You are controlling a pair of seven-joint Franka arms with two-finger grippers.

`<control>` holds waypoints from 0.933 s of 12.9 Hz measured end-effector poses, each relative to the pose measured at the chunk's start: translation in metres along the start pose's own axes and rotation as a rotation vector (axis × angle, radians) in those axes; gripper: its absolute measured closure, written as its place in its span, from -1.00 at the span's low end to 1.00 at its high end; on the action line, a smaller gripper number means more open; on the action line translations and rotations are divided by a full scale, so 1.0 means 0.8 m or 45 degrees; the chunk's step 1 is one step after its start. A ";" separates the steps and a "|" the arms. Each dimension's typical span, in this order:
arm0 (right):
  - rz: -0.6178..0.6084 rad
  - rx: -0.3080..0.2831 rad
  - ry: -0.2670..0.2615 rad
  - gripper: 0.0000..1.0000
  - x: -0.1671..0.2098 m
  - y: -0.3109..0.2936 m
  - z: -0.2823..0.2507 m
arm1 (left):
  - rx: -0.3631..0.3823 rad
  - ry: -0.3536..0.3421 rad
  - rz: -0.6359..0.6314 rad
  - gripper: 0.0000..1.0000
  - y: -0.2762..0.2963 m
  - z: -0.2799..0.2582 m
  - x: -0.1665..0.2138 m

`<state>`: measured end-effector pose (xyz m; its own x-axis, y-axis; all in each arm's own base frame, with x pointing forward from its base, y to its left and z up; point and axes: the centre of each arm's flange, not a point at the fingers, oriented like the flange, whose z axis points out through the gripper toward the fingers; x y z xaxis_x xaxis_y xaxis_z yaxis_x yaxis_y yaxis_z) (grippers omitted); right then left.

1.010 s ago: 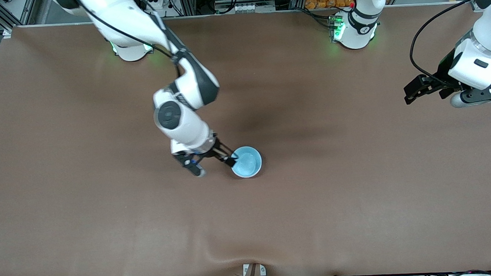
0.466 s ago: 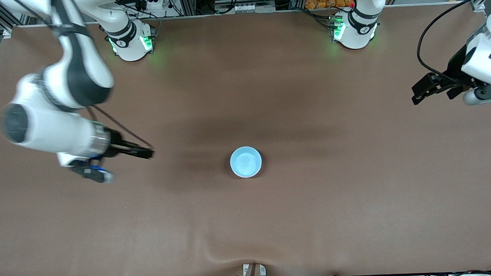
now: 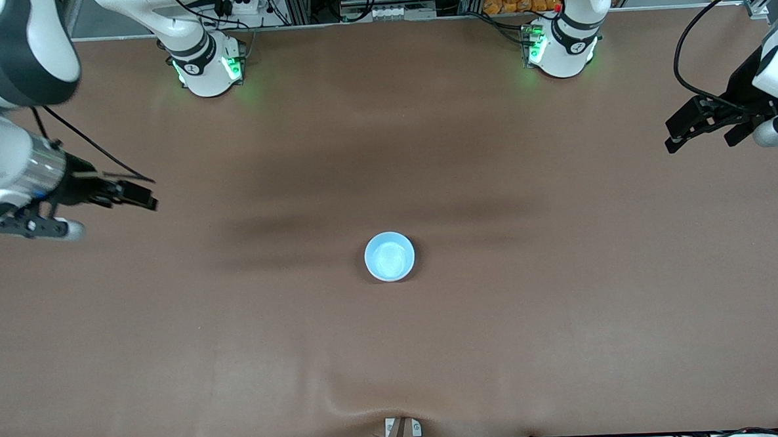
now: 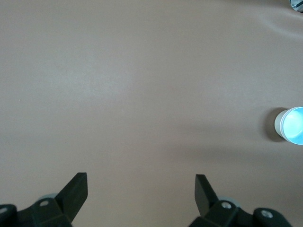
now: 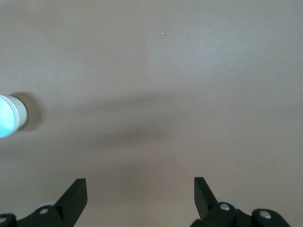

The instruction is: Stack pink and blue bowls on white bowl

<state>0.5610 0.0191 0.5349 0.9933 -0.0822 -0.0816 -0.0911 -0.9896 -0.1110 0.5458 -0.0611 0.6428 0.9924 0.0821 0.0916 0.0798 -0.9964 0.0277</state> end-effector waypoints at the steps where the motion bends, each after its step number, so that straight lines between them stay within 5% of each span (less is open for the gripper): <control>1: -0.056 -0.015 0.013 -1.00 -0.007 0.020 -0.017 | 0.000 -0.002 0.004 -1.00 0.000 0.001 0.000; 7: -0.155 -0.088 -0.006 -1.00 -0.050 0.042 -0.127 | 0.002 -0.010 0.008 -1.00 0.000 0.002 0.000; 12: -0.127 -0.119 -0.004 -1.00 -0.054 0.042 -0.141 | 0.002 -0.016 0.008 -1.00 0.000 0.004 0.000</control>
<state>0.5229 -0.0237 0.6467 0.9968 0.0175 -0.0777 0.0156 -0.9995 -0.0258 0.5462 -0.0608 0.6395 0.9940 0.0752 0.0795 0.0734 -0.9970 0.0254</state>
